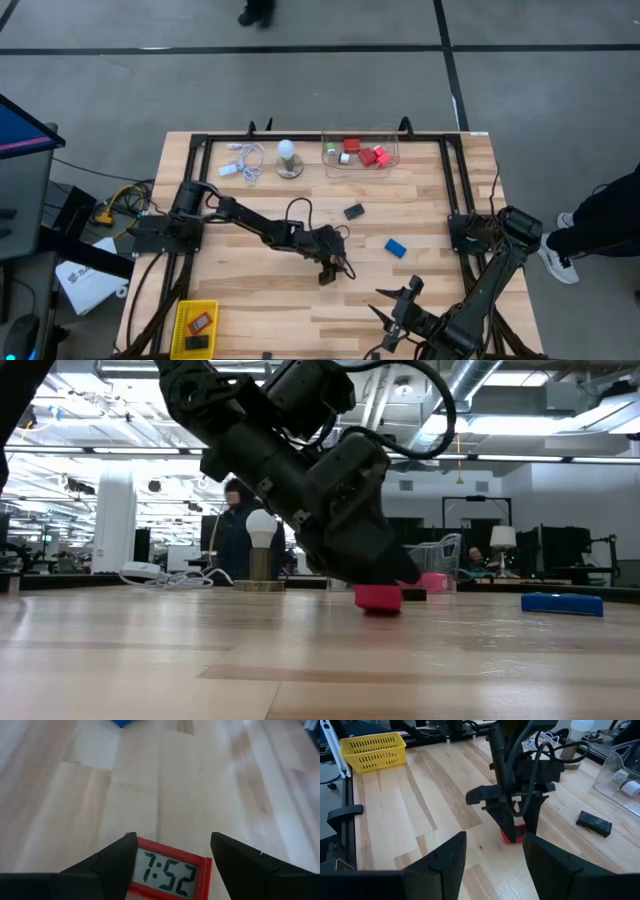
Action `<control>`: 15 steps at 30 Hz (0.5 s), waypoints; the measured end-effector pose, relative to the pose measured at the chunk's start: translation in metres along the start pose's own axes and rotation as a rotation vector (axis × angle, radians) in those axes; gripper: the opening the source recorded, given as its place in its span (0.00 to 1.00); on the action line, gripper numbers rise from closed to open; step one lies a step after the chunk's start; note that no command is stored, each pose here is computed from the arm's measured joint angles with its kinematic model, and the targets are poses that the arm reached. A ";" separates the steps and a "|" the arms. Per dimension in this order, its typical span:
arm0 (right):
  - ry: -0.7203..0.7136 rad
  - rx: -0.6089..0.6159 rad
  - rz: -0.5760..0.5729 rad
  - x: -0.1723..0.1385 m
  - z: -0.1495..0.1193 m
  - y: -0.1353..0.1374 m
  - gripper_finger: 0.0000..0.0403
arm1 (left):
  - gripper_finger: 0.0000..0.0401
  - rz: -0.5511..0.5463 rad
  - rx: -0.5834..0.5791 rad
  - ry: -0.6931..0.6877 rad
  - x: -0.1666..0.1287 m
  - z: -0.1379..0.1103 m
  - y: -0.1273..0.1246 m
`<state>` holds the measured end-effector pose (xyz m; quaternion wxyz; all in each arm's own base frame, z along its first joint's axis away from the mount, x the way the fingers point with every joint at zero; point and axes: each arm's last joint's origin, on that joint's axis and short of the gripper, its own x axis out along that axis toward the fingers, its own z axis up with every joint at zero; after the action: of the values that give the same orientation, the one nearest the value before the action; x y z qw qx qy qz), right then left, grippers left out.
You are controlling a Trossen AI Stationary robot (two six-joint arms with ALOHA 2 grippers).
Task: Pick & Place Office items
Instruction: Put the red digital clock into the yellow basket
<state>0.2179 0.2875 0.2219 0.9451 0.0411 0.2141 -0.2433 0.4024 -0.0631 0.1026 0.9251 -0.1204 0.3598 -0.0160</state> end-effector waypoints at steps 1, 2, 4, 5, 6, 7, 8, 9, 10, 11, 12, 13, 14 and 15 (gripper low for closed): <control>0.000 0.000 0.000 0.000 0.000 0.000 0.47 | 0.64 0.010 0.000 -0.003 -0.001 0.001 0.000; 0.000 0.000 0.000 0.000 0.000 0.000 0.47 | 0.64 0.027 0.000 0.010 -0.004 0.001 0.000; 0.000 0.000 0.000 0.000 0.000 0.000 0.47 | 0.64 0.065 0.004 0.031 -0.008 0.002 0.001; 0.000 -0.001 0.001 0.000 0.000 0.000 0.47 | 0.64 0.089 0.006 0.048 -0.011 0.001 0.002; 0.000 -0.001 0.002 -0.001 0.000 0.000 0.47 | 0.64 0.111 0.009 0.063 -0.014 0.001 0.002; 0.000 -0.001 0.002 -0.001 0.000 0.000 0.47 | 0.64 0.133 0.012 0.080 -0.018 0.001 0.002; 0.000 -0.001 0.004 -0.001 -0.001 0.000 0.47 | 0.64 0.150 0.013 0.094 -0.021 0.001 0.002; 0.000 -0.002 0.006 -0.002 -0.001 0.000 0.47 | 0.64 0.160 0.016 0.104 -0.024 0.001 0.001; 0.000 -0.002 0.006 -0.002 -0.001 0.000 0.47 | 0.64 0.167 0.018 0.117 -0.027 0.000 0.001; 0.000 0.000 0.006 -0.002 -0.001 0.000 0.47 | 0.64 0.173 0.020 0.125 -0.031 -0.001 0.000; 0.000 0.003 0.007 -0.002 -0.001 0.000 0.47 | 0.64 0.179 0.023 0.132 -0.036 -0.003 -0.002; 0.000 0.005 0.008 -0.003 -0.001 0.000 0.47 | 0.64 0.183 0.019 0.143 -0.041 -0.006 -0.002; 0.000 0.005 0.007 -0.003 -0.001 0.000 0.47 | 0.64 0.190 0.012 0.144 -0.046 -0.009 -0.003; 0.000 0.005 0.008 -0.003 -0.001 0.001 0.47 | 0.64 0.192 0.010 0.144 -0.051 -0.012 -0.005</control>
<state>0.2155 0.2894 0.2219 0.9460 0.0446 0.2132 -0.2401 0.3564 -0.0641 0.1287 0.8947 -0.0794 0.4350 0.0624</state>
